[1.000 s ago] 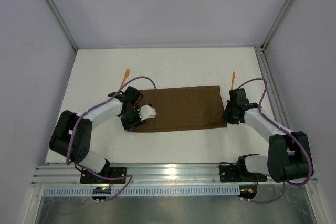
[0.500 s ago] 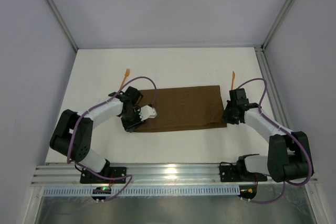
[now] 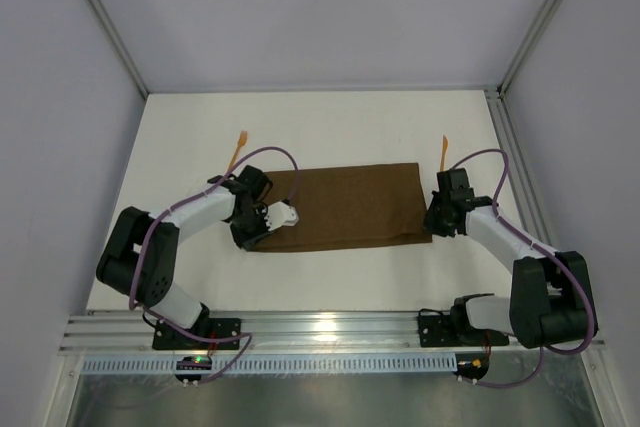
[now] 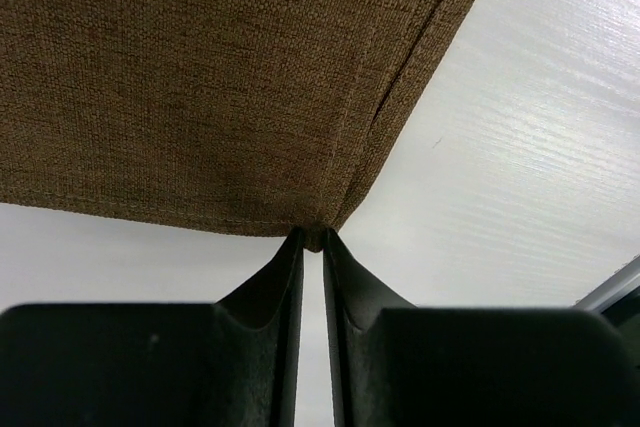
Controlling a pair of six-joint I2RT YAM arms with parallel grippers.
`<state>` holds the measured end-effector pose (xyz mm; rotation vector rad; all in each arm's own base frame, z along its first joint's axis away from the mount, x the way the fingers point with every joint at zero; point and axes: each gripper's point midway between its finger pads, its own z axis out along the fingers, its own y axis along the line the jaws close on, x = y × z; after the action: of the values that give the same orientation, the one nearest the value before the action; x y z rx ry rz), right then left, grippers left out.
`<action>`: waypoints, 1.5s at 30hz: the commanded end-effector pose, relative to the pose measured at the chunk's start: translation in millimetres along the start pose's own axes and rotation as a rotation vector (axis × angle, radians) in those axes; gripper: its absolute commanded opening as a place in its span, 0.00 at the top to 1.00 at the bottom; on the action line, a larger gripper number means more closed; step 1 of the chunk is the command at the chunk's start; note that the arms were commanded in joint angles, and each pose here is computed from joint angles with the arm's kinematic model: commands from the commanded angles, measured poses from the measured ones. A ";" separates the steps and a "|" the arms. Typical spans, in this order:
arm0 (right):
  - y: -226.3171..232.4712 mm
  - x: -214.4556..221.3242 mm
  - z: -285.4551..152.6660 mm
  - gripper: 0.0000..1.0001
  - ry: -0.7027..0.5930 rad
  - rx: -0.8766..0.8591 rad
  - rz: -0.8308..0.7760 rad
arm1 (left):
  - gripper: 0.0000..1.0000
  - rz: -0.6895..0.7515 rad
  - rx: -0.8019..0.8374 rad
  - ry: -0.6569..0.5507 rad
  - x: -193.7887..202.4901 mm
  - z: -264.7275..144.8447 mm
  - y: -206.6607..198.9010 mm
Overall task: Fold the napkin into a case and place the utensils inside
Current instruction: Smooth out the rectangle-folded napkin at the center of the board.
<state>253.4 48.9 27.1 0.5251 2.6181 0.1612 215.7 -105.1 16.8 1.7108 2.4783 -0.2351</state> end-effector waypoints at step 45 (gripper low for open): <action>-20.2 23.4 -23.8 0.97 0.004 0.054 0.064 | 1.00 -0.071 -0.049 -0.084 -4.4 -22.9 -12.0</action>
<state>207.3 40.5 29.2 0.5971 2.6636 0.1202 196.4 -106.3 42.8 1.5702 2.5008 -0.2712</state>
